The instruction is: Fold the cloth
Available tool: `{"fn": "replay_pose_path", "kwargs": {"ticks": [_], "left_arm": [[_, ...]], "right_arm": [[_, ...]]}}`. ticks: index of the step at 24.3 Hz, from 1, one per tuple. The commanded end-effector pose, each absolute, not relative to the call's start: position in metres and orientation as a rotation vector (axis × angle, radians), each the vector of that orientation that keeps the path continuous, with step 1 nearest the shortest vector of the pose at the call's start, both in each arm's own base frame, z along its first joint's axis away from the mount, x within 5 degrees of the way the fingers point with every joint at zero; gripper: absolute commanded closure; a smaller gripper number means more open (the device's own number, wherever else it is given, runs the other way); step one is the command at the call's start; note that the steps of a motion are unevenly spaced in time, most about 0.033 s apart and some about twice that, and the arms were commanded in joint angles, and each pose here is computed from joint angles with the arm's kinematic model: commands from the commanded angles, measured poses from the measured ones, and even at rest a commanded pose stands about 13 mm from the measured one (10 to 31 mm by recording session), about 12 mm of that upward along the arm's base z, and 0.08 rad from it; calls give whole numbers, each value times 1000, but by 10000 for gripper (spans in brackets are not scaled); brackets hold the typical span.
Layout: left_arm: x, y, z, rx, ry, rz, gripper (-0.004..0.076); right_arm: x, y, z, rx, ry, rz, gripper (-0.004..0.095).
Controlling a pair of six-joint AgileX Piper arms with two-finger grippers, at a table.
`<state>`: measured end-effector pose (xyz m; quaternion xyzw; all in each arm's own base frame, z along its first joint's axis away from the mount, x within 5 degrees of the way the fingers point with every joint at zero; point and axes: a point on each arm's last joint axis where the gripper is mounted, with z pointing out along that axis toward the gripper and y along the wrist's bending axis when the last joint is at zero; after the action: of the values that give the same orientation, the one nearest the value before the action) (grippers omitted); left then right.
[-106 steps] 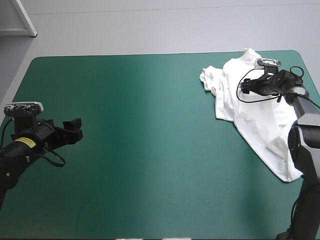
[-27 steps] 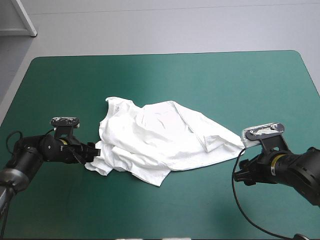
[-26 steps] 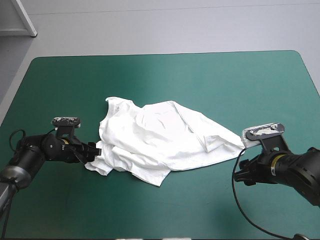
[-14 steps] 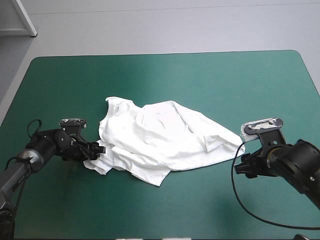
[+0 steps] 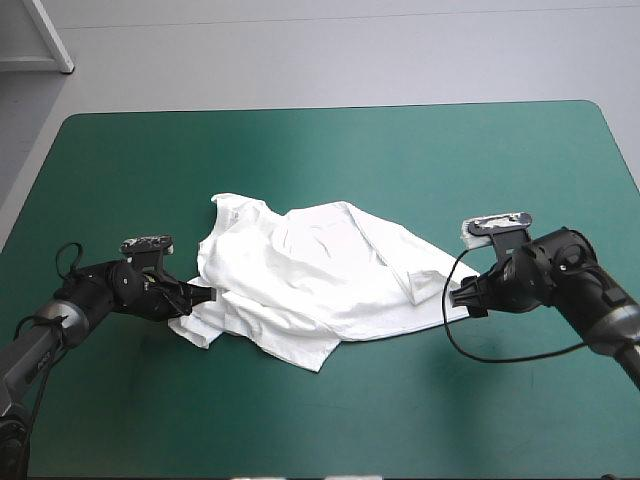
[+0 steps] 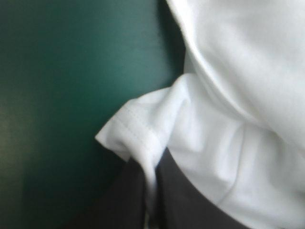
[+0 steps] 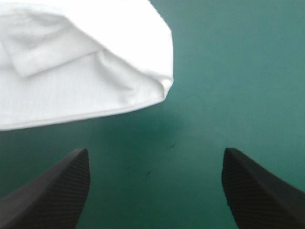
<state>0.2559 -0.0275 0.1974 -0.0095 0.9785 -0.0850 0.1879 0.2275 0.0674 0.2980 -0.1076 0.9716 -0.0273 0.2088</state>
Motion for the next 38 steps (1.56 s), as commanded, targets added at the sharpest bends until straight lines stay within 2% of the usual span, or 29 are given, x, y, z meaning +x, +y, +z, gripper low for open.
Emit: {"fn": "replay_pose_path", "kwargs": {"ticks": [1,5,9,12,15,21,22,25,27,29,33,34,38], "left_arm": [[246,-28,186,-13,2852,-239,734],[245,-28,185,-19,2856,-245,734],[245,-30,185,-49,2851,-272,734],[245,-30,185,-51,2851,-275,734],[245,-30,185,-51,2851,-275,734],[246,-29,185,-57,2840,-269,734],[246,-29,185,-55,2840,-267,734],[246,-29,185,-30,2839,-265,734],[246,-29,185,-26,2839,-264,734],[246,-29,185,-18,2839,-263,734],[245,-29,191,-4,2819,-264,734],[245,-29,201,20,2779,-262,734],[242,-30,255,58,2612,-271,734]], "right_arm": [[251,59,294,-288,2643,-70,194],[269,58,271,-295,2705,-33,194],[281,65,248,-315,2768,68,219],[286,72,237,-322,2797,155,338],[288,76,227,-336,2834,199,543],[281,74,191,-320,2879,199,889],[278,74,187,-322,2880,197,929],[271,71,175,-309,2868,187,926],[268,70,193,-328,2840,186,926],[263,68,233,-340,2750,178,925],[247,52,324,-306,2547,11,926],[240,48,353,-300,2480,-21,926],[223,39,412,-269,2346,-71,926]]}}
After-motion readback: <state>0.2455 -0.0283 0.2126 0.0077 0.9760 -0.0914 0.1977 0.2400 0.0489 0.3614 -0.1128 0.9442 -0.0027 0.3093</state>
